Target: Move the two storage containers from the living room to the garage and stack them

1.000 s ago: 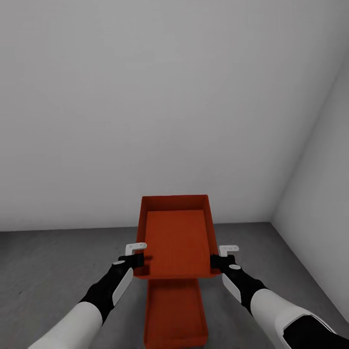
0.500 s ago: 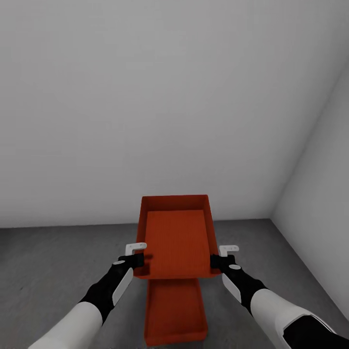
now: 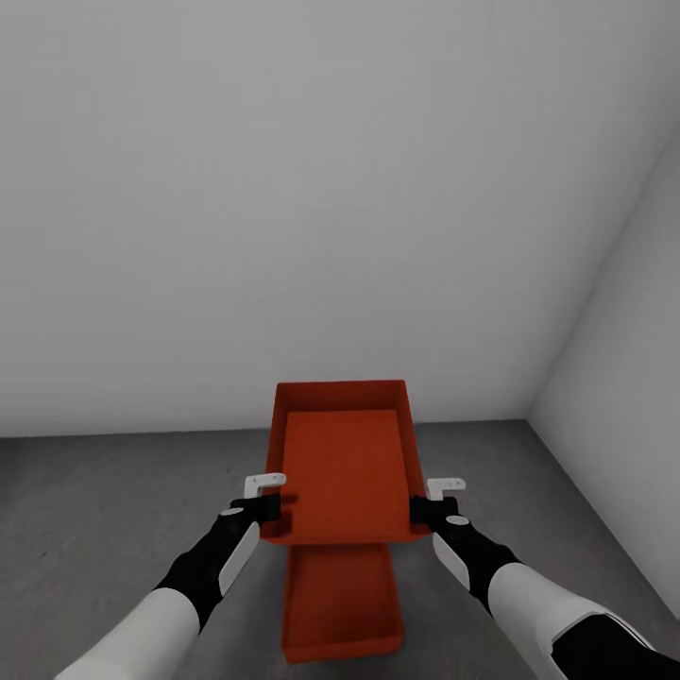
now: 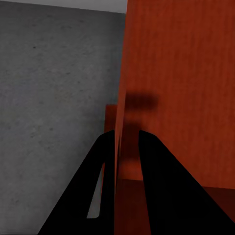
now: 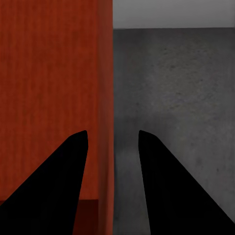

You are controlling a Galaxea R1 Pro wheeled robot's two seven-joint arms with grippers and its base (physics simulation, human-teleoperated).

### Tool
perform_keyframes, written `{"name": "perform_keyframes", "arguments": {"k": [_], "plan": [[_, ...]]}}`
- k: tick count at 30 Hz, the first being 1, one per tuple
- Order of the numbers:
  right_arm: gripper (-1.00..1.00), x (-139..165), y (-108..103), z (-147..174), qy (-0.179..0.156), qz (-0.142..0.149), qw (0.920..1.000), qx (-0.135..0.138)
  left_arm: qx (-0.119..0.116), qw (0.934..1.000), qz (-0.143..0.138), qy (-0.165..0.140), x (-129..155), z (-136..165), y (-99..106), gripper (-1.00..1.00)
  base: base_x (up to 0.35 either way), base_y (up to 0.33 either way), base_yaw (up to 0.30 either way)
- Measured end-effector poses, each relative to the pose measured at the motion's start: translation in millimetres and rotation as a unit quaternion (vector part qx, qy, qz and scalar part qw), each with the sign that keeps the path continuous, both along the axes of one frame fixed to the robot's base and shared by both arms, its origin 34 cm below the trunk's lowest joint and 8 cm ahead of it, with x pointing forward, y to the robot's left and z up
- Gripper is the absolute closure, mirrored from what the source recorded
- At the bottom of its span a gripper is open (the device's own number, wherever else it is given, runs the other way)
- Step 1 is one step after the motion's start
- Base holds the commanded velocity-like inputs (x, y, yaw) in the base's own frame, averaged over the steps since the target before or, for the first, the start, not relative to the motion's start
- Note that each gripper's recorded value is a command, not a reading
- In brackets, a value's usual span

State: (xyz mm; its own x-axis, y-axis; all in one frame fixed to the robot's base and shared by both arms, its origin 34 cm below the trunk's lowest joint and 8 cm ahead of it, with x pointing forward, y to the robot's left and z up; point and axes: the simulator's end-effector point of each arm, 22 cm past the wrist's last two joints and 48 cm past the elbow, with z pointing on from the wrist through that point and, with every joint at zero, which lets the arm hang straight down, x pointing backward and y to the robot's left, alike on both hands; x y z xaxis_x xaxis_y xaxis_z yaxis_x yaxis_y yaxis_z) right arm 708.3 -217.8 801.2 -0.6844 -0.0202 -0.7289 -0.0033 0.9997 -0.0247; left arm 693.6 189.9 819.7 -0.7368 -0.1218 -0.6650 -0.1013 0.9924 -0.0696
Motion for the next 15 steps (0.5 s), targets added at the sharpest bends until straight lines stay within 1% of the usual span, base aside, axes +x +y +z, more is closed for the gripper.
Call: {"name": "perform_keyframes", "arguments": {"k": [15], "plan": [[1.00,-6,1,-15,0.016,0.000,0.9999,0.000,0.000,0.9999,0.001,0.016,-6,-15,1,1.00,0.000,0.000,0.000]]}}
